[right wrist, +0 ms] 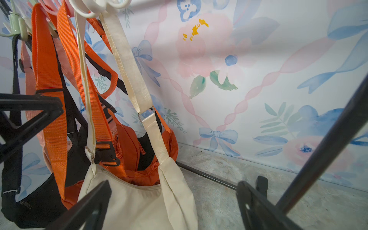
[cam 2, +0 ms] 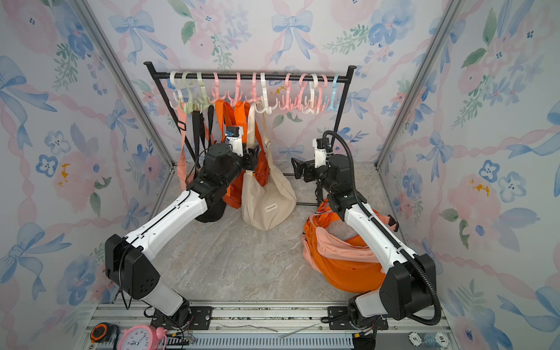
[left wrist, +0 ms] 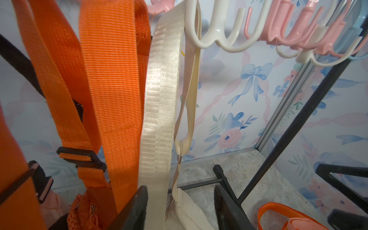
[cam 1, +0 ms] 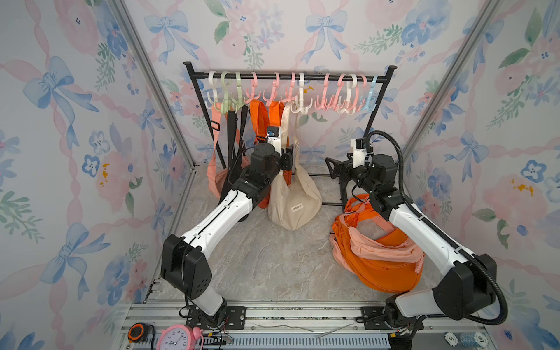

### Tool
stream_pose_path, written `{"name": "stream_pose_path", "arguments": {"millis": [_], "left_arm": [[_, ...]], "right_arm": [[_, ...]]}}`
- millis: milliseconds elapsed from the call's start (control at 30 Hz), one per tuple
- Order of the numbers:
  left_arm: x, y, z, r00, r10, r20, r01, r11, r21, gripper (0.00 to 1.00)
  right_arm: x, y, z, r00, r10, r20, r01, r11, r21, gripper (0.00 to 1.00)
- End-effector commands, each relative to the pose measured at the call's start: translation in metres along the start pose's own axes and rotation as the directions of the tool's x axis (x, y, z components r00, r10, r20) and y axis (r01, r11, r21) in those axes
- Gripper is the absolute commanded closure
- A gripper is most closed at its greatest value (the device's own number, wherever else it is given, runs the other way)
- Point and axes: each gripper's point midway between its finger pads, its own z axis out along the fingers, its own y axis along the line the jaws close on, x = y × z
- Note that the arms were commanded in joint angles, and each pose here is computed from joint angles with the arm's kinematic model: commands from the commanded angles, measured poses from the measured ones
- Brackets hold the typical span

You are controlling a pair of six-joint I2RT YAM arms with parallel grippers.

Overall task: Take the bag off the hook
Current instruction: Pick up the bag from the hook.

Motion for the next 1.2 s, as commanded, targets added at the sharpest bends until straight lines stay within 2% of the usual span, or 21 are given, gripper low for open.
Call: {"name": "stream_pose_path", "arguments": {"millis": [0,167,367,633,700,767,900,933,1033,1167], "left_arm": [[0.011,0.002,0.014,0.998,0.036,-0.060,-0.035,0.999,0.014,0.44],[0.015,0.002,0.030,0.996,0.041,-0.076,-0.040,0.999,0.016,0.48],[0.019,0.008,0.038,0.995,0.053,-0.085,-0.053,0.999,-0.002,0.60],[0.023,0.019,0.041,0.994,0.056,-0.091,-0.058,0.998,-0.025,0.80],[0.024,0.020,0.040,0.994,0.056,-0.092,-0.058,0.998,-0.026,0.81],[0.025,0.018,0.040,0.994,0.056,-0.095,-0.057,0.998,-0.013,0.74],[0.023,0.015,0.040,0.994,0.054,-0.092,-0.054,0.999,0.002,0.40],[0.023,0.015,0.041,0.994,0.057,-0.093,-0.057,0.998,0.006,0.36],[0.026,0.014,0.047,0.992,0.071,-0.107,-0.071,0.997,0.005,0.32],[0.031,0.022,0.055,0.988,0.091,-0.125,-0.096,0.995,-0.035,0.33]], "right_arm": [[-0.014,0.014,0.006,0.999,-0.019,0.037,0.021,0.998,-0.053,0.01],[-0.012,0.018,0.012,0.999,-0.021,0.030,0.024,0.997,-0.073,0.01],[-0.013,0.020,0.018,0.999,-0.030,0.034,0.032,0.996,-0.088,0.00],[-0.013,0.030,0.028,0.998,-0.046,0.035,0.051,0.987,-0.155,0.00],[-0.013,0.034,0.030,0.998,-0.051,0.034,0.056,0.983,-0.173,0.00],[-0.013,0.036,0.032,0.998,-0.054,0.035,0.059,0.982,-0.179,0.00],[-0.015,0.039,0.035,0.998,-0.055,0.038,0.061,0.980,-0.189,0.00],[-0.015,0.039,0.036,0.998,-0.056,0.037,0.062,0.980,-0.189,0.00],[-0.015,0.040,0.036,0.998,-0.059,0.035,0.065,0.980,-0.187,0.00],[-0.013,0.039,0.035,0.998,-0.059,0.030,0.063,0.981,-0.185,0.00]]}}
